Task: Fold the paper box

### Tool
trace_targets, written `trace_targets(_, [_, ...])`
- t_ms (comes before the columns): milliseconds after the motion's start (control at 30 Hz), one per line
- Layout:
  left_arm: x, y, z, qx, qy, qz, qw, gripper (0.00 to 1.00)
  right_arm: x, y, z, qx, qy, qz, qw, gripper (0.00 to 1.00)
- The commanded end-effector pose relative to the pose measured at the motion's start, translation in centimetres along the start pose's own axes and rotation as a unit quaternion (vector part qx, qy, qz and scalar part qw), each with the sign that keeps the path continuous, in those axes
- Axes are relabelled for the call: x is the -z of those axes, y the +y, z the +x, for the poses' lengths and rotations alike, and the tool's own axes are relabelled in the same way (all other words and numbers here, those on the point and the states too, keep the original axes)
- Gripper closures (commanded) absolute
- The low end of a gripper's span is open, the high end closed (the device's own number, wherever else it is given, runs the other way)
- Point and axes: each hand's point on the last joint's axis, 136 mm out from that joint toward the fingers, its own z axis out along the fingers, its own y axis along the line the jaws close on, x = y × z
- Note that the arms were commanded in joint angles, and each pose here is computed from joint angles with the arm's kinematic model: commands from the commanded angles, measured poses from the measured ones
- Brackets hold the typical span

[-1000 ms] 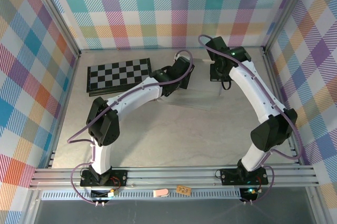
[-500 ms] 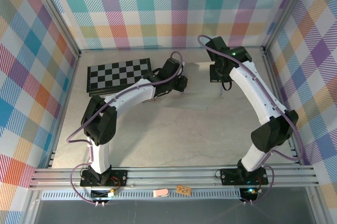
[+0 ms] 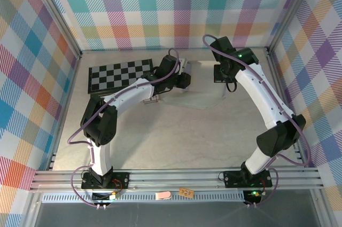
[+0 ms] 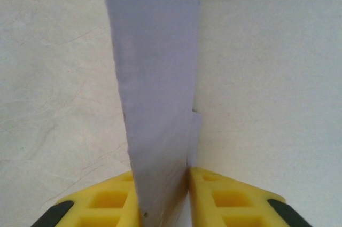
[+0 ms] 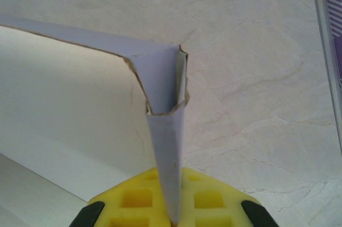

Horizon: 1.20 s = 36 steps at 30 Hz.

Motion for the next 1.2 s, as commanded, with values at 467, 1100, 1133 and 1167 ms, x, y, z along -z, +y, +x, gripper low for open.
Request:
trace_targets(467, [3.0,4.3,0.8,-0.087,0.013,-0.272,0.958,1.00,1.2,0.0,0.5,-0.009,-0.001,-0.014,1.000,1.00])
trace_targets(1100, [4.5,-1.8,-2.2,-0.048,-0.073,-0.093,0.992,0.71,1.3,0.8,0.6,0.005,0.003,-0.037,0.999,1.00])
trace_targets(1133, [4.3,-2.1,-2.3,-0.034,-0.070,-0.060,0.995,0.68,1.5,0.9,0.5,0.005,0.001,-0.041,0.999,1.00])
trace_targets(1167, [4.0,-1.8,-2.4,-0.015,-0.062,-0.039,0.997,0.67,1.6,1.0,0.5,0.005,0.000,-0.045,0.999,1.00])
